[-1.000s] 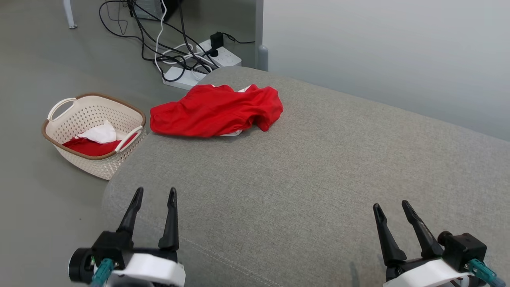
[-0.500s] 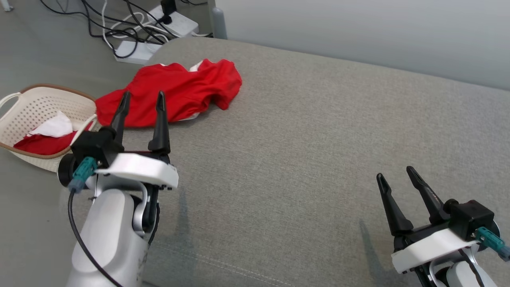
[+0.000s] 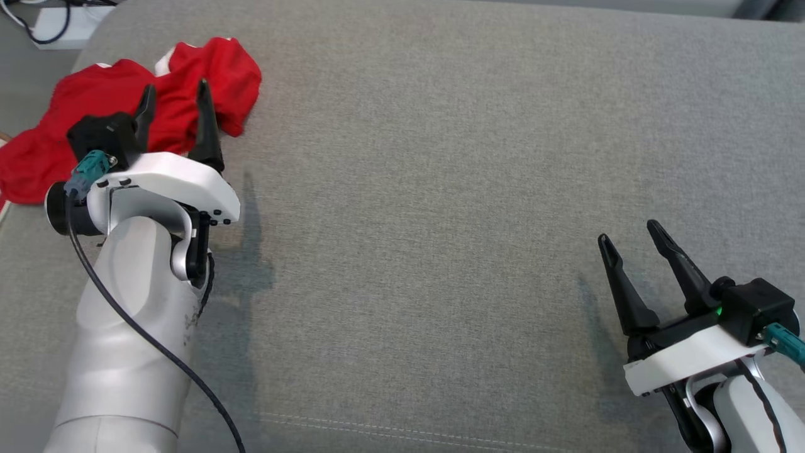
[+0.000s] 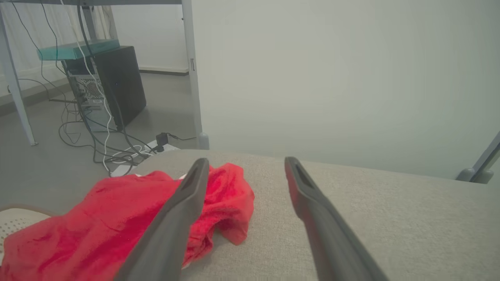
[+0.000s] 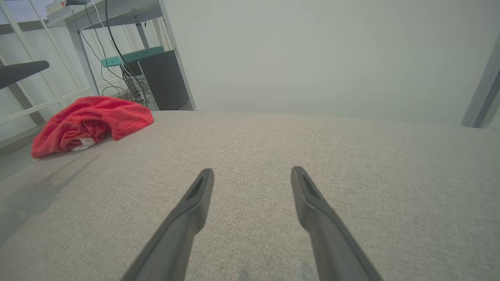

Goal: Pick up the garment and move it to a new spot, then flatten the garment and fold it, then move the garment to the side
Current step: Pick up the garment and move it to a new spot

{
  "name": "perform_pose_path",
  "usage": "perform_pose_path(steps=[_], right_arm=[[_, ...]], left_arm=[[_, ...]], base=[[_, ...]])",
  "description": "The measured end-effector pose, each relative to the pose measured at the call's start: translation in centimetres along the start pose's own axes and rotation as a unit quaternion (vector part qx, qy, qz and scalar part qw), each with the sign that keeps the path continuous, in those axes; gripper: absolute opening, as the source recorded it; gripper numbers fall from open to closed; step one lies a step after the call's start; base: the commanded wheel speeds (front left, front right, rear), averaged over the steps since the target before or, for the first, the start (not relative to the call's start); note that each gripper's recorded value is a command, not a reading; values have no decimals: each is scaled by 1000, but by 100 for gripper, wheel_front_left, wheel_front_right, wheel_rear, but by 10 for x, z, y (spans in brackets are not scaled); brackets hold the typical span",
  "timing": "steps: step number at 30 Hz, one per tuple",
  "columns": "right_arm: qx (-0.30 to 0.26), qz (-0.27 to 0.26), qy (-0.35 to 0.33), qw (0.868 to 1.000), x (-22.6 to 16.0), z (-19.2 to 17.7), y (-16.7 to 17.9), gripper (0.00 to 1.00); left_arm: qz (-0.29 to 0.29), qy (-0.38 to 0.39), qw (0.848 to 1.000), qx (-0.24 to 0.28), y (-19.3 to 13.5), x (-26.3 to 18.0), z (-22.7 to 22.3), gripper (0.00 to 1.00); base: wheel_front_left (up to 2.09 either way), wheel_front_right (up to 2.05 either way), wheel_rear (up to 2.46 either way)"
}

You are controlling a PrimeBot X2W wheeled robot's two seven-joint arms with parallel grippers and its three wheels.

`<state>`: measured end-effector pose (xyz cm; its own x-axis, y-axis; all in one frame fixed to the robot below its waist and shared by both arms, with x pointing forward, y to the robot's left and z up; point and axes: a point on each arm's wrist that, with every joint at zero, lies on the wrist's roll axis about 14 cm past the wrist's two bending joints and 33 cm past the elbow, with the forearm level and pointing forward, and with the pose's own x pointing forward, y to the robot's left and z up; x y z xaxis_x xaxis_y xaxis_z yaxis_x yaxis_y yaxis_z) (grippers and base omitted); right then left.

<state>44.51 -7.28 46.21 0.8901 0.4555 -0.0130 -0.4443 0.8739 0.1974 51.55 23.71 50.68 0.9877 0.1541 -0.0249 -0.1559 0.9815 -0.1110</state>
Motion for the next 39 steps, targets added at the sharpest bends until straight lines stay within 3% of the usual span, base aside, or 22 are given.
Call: perform_pose_path(steps=[6, 11, 30, 31, 32, 39], right_arm=[[10, -27, 12, 1000, -3, -12, -22, 100], [20, -37, 29, 999, -2, -27, -35, 100], [28, -47, 62, 997, -9, -50, -49, 100], [28, -46, 62, 997, -9, -50, -50, 100], [27, -46, 63, 997, -9, -50, -49, 100], [27, -32, 57, 997, -9, -44, -39, 100]], left_arm=[[5, 84, 996, 42, -1, 20, -56, 100], [50, 144, 979, 133, 37, 36, -93, 100], [82, 203, 964, 153, 58, 40, -135, 100], [82, 203, 964, 153, 58, 41, -135, 47], [82, 202, 964, 153, 58, 41, -134, 0], [75, 173, 971, 149, 53, 46, -113, 0]], base=[[0, 0, 0], [0, 0, 0], [0, 0, 0], [0, 0, 0], [0, 0, 0], [0, 0, 0]])
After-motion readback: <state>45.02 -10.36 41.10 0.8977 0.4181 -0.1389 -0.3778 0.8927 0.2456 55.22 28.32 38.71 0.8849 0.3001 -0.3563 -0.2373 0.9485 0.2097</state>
